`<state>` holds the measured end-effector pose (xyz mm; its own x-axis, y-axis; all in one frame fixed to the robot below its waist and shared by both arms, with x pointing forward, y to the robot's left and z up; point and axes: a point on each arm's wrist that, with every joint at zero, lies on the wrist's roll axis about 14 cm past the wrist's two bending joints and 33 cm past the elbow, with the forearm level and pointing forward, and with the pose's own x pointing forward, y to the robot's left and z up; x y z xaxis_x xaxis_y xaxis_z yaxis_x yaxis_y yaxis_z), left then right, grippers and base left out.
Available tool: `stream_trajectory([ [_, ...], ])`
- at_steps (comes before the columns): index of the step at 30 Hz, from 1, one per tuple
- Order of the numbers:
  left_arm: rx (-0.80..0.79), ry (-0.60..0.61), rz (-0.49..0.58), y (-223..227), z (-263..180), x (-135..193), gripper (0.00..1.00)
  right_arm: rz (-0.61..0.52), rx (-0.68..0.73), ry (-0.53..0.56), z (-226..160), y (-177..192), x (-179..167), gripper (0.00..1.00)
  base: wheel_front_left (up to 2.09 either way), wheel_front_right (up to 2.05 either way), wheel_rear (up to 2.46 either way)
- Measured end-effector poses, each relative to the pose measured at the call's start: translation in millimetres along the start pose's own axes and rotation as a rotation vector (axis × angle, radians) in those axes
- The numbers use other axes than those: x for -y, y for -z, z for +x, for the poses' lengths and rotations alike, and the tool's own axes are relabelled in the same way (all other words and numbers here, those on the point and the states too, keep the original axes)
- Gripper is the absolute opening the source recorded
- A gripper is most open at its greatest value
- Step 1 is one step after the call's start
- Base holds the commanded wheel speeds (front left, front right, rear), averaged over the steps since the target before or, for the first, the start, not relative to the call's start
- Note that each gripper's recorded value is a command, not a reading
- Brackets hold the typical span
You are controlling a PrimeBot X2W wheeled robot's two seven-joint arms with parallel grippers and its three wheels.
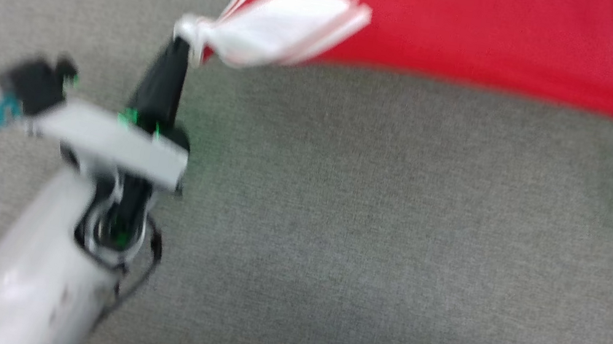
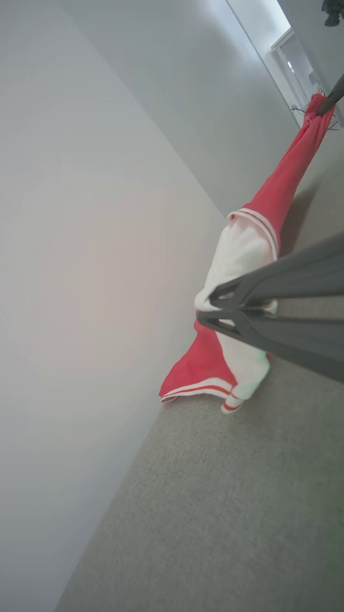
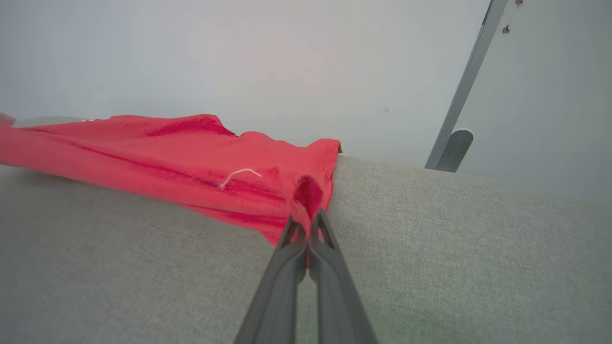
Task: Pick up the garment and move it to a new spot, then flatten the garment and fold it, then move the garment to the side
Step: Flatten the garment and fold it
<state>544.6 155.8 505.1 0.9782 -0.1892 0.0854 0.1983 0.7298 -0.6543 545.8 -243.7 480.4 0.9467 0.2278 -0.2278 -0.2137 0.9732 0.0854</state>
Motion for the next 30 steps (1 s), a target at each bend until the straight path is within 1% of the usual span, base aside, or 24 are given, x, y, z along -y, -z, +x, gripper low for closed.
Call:
stream_trajectory([
  [4, 0.012, -0.038, -0.023, 3.5, -44.0, -2.4, 0.0, 0.031, -0.019, -0.025, -34.9, 13.9, -12.1, 0.0, 0.0, 0.0, 0.0],
  [6, 0.004, -0.046, -0.014, 8.3, -65.0, -0.7, 0.0, 0.046, -0.028, -0.022, -51.6, 20.4, -14.2, 0.0, 0.0, 0.0, 0.0],
  [9, 0.009, -0.06, -0.019, 9.9, -91.4, 1.6, 0.0, 0.041, -0.039, -0.018, -75.0, 26.5, -17.0, 0.0, 0.0, 0.0, 0.0],
  [14, 0.01, -0.054, -0.02, 10.2, -121.4, 11.3, 0.0, 0.03, -0.043, 0.009, -106.5, 26.5, -16.3, 0.0, 0.0, 0.0, 0.0],
  [18, 0.0, -0.067, -0.017, 11.6, -141.9, 18.0, 0.0, 0.05, -0.036, 0.052, -132.4, 22.2, -12.7, 0.0, 0.0, 0.0, 0.0],
  [23, 0.0, -0.064, 0.016, 6.3, -154.0, 27.3, 0.0, 0.055, -0.06, 0.092, -158.8, 22.7, -15.0, 0.0, 0.0, 0.0, 0.0],
  [25, -0.005, -0.056, 0.028, 5.0, -153.3, 30.5, 0.0, 0.059, -0.064, 0.095, -161.3, 21.0, -18.4, 0.0, 0.0, 0.0, 0.0],
  [27, -0.026, -0.05, 0.061, 6.2, -151.2, 30.1, 0.0, 0.06, -0.076, 0.093, -160.8, 20.4, -21.2, 0.0, 0.0, 0.0, 0.0],
  [30, -0.031, -0.024, 0.082, 4.7, -139.5, 33.8, 0.0, 0.066, -0.102, 0.07, -152.0, 21.2, -28.9, 0.0, 0.0, 0.0, 0.0],
])
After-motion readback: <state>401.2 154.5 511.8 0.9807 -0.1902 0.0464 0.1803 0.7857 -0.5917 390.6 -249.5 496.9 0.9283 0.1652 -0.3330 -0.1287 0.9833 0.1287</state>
